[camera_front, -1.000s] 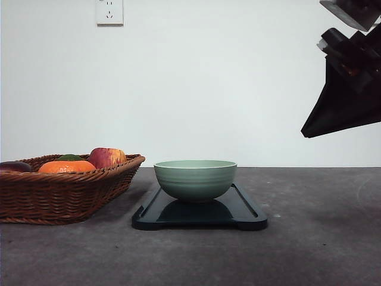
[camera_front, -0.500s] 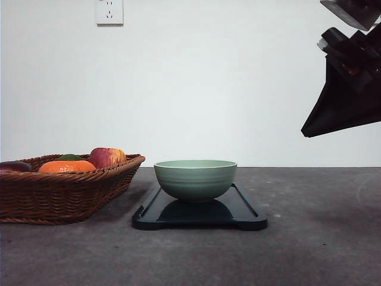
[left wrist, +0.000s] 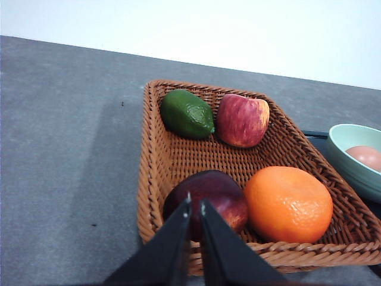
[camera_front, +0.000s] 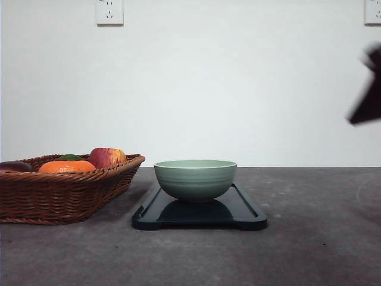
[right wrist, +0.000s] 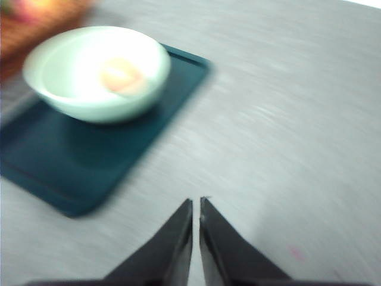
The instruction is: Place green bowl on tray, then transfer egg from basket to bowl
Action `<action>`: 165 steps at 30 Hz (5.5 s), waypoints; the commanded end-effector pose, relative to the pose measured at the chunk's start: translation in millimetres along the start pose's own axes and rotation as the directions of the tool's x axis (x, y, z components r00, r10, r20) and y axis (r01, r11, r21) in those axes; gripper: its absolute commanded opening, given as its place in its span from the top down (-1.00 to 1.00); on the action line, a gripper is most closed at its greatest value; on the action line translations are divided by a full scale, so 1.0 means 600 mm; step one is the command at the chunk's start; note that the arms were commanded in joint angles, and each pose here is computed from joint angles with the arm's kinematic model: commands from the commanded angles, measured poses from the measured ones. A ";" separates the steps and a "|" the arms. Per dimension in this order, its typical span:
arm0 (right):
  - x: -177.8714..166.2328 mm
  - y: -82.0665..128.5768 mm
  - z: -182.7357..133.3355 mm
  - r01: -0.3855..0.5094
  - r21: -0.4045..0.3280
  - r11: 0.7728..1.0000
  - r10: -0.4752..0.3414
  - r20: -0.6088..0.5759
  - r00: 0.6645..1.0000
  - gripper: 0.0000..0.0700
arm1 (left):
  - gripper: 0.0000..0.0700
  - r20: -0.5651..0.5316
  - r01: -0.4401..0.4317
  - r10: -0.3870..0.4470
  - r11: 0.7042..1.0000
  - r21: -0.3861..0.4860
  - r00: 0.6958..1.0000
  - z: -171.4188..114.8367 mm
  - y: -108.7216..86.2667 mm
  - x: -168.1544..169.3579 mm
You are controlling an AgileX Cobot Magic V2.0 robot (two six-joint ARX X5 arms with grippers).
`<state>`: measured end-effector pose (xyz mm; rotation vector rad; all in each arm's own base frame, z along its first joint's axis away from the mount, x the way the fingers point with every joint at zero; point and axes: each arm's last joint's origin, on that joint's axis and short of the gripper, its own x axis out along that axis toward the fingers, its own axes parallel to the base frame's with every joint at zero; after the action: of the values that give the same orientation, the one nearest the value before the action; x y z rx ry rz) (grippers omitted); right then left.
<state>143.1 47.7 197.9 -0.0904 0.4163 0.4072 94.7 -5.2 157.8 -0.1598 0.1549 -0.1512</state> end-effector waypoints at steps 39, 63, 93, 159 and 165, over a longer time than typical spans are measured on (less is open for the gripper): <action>-0.061 -0.033 -0.109 0.278 0.104 0.955 -0.296 0.259 0.920 0.97 | 0.96 -0.006 -0.003 0.003 1.000 0.002 1.000 -0.008 0.002 0.003; -0.061 -0.033 -0.109 0.278 0.104 0.955 -0.296 0.259 0.920 0.97 | 0.96 -0.006 -0.003 0.003 1.000 0.002 1.000 -0.008 0.002 0.003; -0.061 -0.033 -0.109 0.278 0.104 0.955 -0.296 0.259 0.920 0.97 | 0.96 -0.006 -0.003 0.003 1.000 0.002 1.000 -0.008 0.002 0.003; -0.061 -0.033 -0.109 0.278 0.104 0.955 -0.296 0.259 0.920 0.97 | 0.96 -0.006 -0.003 0.003 1.000 0.002 1.000 -0.008 0.002 0.003; -0.061 -0.033 -0.109 0.278 0.104 0.955 -0.296 0.259 0.920 0.97 | 0.96 -0.006 -0.003 0.003 1.000 0.002 1.000 -0.008 0.002 0.003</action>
<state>95.6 5.3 153.5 -0.0410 0.1443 0.1125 94.7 -5.1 157.9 -0.1597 0.1537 -0.1511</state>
